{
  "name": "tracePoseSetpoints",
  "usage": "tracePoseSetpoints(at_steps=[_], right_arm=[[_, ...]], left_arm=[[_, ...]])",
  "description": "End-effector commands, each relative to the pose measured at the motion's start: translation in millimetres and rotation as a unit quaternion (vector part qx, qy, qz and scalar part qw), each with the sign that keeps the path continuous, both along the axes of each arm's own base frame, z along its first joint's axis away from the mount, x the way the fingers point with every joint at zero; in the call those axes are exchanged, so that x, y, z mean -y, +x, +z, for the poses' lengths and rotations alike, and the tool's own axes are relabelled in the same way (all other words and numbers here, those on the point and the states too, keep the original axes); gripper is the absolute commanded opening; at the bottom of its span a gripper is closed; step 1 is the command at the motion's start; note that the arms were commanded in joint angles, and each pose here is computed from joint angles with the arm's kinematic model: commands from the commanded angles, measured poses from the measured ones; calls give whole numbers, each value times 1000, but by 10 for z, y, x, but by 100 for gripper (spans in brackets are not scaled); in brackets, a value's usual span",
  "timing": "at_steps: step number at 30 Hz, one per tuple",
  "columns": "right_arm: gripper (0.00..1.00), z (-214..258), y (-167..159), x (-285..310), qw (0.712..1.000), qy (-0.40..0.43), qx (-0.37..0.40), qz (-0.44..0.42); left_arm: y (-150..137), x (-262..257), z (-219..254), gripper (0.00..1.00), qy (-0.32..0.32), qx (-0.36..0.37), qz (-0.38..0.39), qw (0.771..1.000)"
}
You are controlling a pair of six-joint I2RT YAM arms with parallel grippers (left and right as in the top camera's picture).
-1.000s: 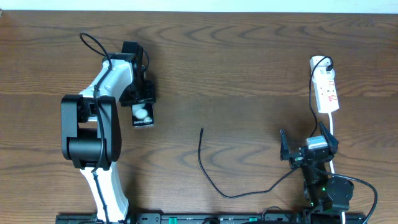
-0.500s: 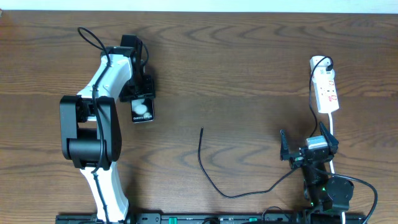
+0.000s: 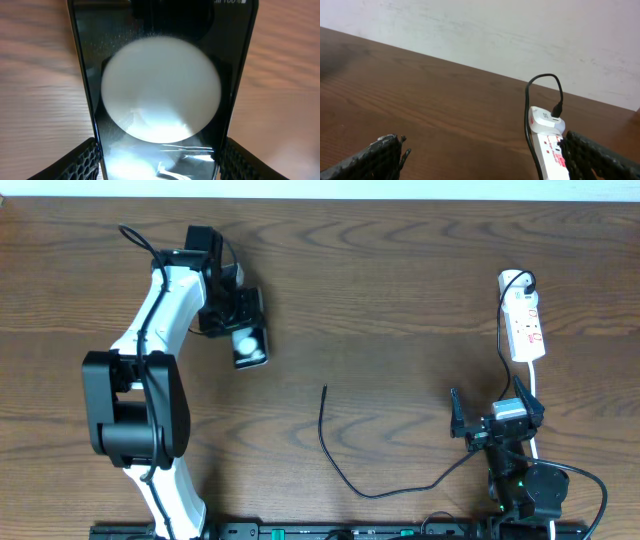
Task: Plug charger to phone and switch on socket
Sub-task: 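Lift the phone with the left gripper and rotate it sideways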
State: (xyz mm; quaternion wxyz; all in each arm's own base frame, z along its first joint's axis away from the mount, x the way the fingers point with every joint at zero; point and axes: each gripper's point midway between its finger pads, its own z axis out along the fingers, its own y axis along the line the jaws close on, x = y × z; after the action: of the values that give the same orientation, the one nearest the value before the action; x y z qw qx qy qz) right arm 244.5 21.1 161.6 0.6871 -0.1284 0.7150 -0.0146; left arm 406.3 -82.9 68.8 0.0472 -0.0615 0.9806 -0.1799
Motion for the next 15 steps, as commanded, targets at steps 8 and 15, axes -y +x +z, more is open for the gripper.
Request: tracePoseSetpoints(at_steps=[8, 15], right_arm=[[99, -6, -3, -4, 1000, -1, 0, 0], [99, -7, -3, -4, 1000, -1, 0, 0]], left_arm=[[76, 863, 934, 7, -334, -21, 26, 942], [103, 1032, 1316, 8, -444, -103, 77, 887]])
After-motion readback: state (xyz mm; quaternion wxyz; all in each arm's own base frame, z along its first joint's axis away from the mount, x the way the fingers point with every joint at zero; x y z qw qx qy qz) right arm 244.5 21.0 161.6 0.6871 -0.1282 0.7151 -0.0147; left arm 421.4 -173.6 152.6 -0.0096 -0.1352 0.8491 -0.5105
